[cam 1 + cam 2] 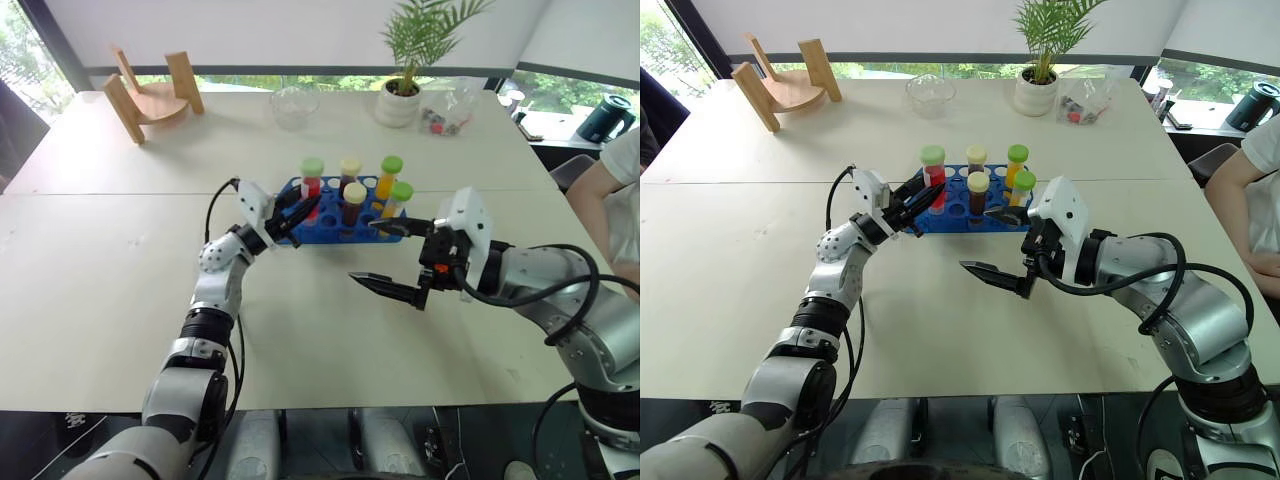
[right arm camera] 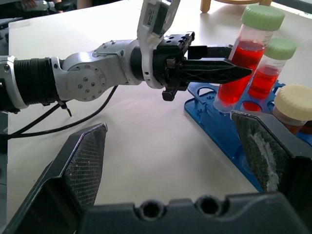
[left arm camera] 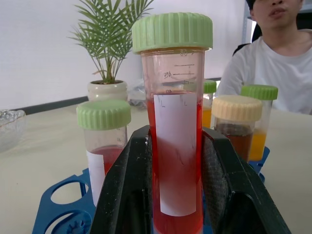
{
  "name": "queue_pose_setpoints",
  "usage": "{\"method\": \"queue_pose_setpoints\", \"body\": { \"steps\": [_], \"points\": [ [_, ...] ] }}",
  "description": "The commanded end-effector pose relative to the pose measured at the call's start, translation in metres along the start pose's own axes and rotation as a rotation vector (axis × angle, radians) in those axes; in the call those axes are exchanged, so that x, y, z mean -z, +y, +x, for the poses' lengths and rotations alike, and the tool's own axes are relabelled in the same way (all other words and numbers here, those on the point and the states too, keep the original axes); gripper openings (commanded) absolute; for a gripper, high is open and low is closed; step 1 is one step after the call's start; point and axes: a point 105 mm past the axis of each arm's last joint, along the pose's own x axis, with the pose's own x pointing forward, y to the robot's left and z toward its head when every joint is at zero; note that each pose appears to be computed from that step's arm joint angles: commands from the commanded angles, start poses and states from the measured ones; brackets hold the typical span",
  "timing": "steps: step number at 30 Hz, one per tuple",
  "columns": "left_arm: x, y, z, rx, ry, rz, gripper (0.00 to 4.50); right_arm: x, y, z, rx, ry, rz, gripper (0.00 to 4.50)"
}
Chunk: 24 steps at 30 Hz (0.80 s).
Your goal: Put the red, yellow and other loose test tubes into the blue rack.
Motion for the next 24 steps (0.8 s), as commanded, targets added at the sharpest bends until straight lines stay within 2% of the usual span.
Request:
{"method": "queue_pose_setpoints", "body": {
  "steps": [1, 15, 22, 23, 24],
  "points": [
    [-0.010, -0.002, 0.006, 0.017, -0.053, 0.035, 0.79, -0.012, 0.004, -0.002, -0.001, -0.035, -0.042, 4.50],
    [0.008, -0.002, -0.003, 0.005, 0.003, 0.025, 0.79, -0.012, 0.004, -0.001, 0.001, -0.032, -0.039, 4.50],
    [0.015, -0.002, -0.013, 0.039, 0.056, 0.042, 4.18, -0.012, 0.004, 0.000, -0.002, -0.035, -0.038, 4.50],
    [0.016, 0.001, -0.017, 0.038, 0.075, 0.041, 4.49, -0.012, 0.004, 0.000, -0.003, -0.034, -0.036, 4.50],
    [0.016, 0.003, -0.021, 0.051, 0.098, 0.047, 4.49, -0.011, 0.004, 0.000, -0.004, -0.032, -0.032, 4.50]
  ]
}}
